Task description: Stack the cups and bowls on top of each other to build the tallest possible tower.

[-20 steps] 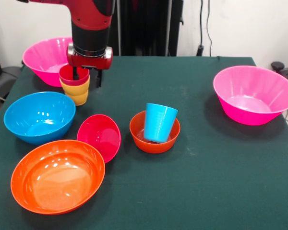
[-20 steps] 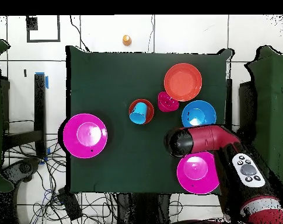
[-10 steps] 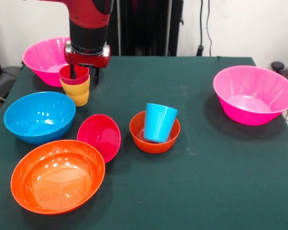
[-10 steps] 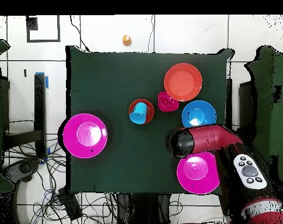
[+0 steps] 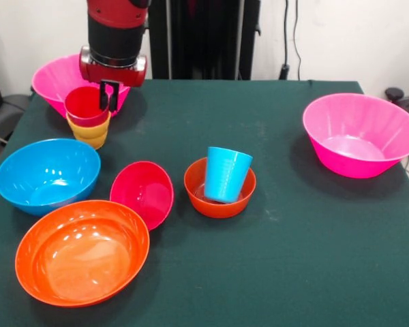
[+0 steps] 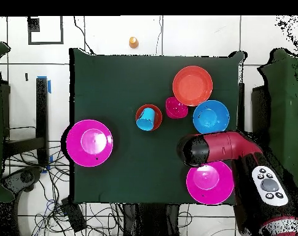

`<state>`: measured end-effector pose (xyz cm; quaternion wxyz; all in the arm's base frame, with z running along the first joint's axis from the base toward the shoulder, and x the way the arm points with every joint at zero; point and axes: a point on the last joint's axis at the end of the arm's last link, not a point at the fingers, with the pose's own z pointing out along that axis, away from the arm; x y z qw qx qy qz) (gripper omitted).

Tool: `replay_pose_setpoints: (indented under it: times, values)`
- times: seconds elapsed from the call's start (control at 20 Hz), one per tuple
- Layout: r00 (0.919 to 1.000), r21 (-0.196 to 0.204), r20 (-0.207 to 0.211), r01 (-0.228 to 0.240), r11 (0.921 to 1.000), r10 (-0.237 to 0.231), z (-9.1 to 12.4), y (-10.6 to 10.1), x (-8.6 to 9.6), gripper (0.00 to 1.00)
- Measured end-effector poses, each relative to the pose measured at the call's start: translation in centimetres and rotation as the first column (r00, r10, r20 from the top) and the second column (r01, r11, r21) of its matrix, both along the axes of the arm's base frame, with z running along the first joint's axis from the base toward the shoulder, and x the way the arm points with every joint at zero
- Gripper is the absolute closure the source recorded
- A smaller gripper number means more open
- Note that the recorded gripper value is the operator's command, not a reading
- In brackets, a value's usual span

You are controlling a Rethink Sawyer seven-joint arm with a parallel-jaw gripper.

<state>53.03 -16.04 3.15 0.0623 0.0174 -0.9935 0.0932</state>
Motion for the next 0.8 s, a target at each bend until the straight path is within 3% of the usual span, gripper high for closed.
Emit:
replay_pose_setpoints:
  times: [0.55,0.6,0.8]
  values:
    - [0.9999,-0.008,0.010,0.003,1.0000,-0.003,0.65,-0.41,0.17,1.00]
    - [0.9999,-0.007,0.010,0.003,1.0000,-0.003,0.65,-0.39,0.16,0.00]
    - [0.9999,-0.007,0.010,0.003,1.0000,-0.003,0.64,-0.39,0.13,0.00]
